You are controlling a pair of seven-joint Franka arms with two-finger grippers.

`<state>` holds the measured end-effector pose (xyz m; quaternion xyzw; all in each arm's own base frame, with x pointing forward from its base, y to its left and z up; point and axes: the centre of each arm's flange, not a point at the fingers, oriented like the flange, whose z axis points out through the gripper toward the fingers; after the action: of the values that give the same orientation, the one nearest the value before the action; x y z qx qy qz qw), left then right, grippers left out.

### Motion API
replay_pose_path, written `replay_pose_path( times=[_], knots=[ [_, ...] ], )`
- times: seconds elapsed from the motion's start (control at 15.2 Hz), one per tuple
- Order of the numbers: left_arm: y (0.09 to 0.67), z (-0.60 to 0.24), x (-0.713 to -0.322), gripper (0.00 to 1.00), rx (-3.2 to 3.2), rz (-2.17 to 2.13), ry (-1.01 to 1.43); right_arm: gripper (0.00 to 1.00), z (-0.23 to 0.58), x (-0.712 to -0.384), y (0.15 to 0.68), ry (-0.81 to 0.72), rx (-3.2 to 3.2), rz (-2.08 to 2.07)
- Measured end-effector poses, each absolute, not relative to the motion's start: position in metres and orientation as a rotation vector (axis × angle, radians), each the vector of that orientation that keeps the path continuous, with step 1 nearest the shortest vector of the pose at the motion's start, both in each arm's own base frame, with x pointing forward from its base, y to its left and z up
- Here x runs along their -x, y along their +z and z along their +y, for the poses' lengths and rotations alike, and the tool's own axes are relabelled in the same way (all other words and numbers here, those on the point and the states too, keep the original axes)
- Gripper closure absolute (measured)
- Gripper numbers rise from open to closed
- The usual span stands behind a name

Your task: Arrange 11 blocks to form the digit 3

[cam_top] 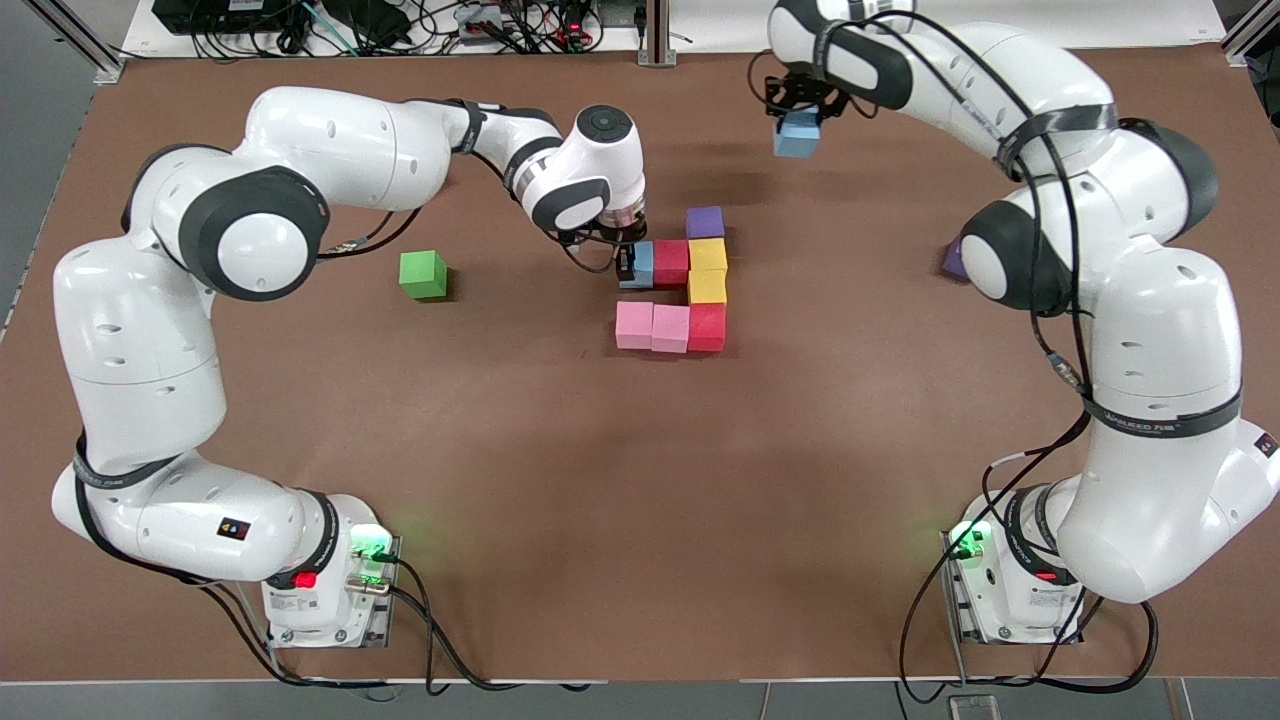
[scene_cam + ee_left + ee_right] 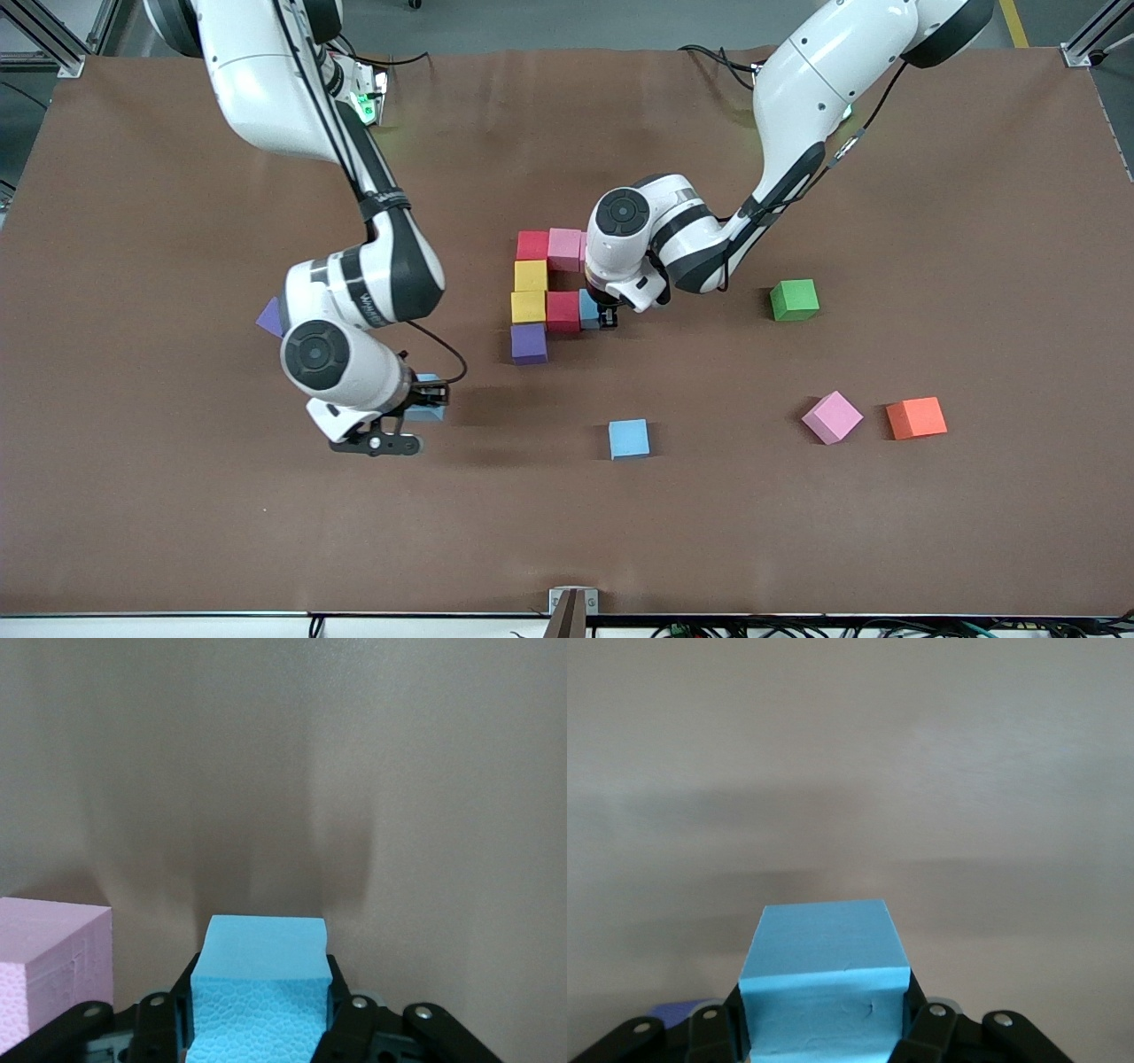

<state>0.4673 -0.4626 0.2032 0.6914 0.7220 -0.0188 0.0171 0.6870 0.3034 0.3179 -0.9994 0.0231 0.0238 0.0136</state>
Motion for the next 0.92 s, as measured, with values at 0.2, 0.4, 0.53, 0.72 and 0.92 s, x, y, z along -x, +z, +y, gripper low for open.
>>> replay_pose_path(
  times=[0.2,0.4,0.53,0.72,0.92],
  knots=[
    [0.203,-0.463,-0.466,0.44,-2.159,2.231,-0.047,0.37,0.344,-0.685,0.299,0.023,3.116,0.038],
    [0.197,-0.468,-0.46,0.17,-2.193,2.205,-0.03,0.37,0.378,-0.679,0.27,-0.051,3.114,-0.019],
    [0.197,-0.469,-0.46,0.01,-2.196,2.2,-0.028,0.37,0.395,-0.673,0.258,-0.066,3.115,-0.034],
    [0.214,-0.467,-0.47,0.0,-2.165,2.192,-0.008,0.37,0.417,-0.664,0.243,-0.113,3.105,-0.023],
    [0.256,-0.463,-0.48,0.0,-2.134,2.181,0.069,0.37,0.433,-0.653,0.226,-0.1,3.115,-0.031]
  ],
)
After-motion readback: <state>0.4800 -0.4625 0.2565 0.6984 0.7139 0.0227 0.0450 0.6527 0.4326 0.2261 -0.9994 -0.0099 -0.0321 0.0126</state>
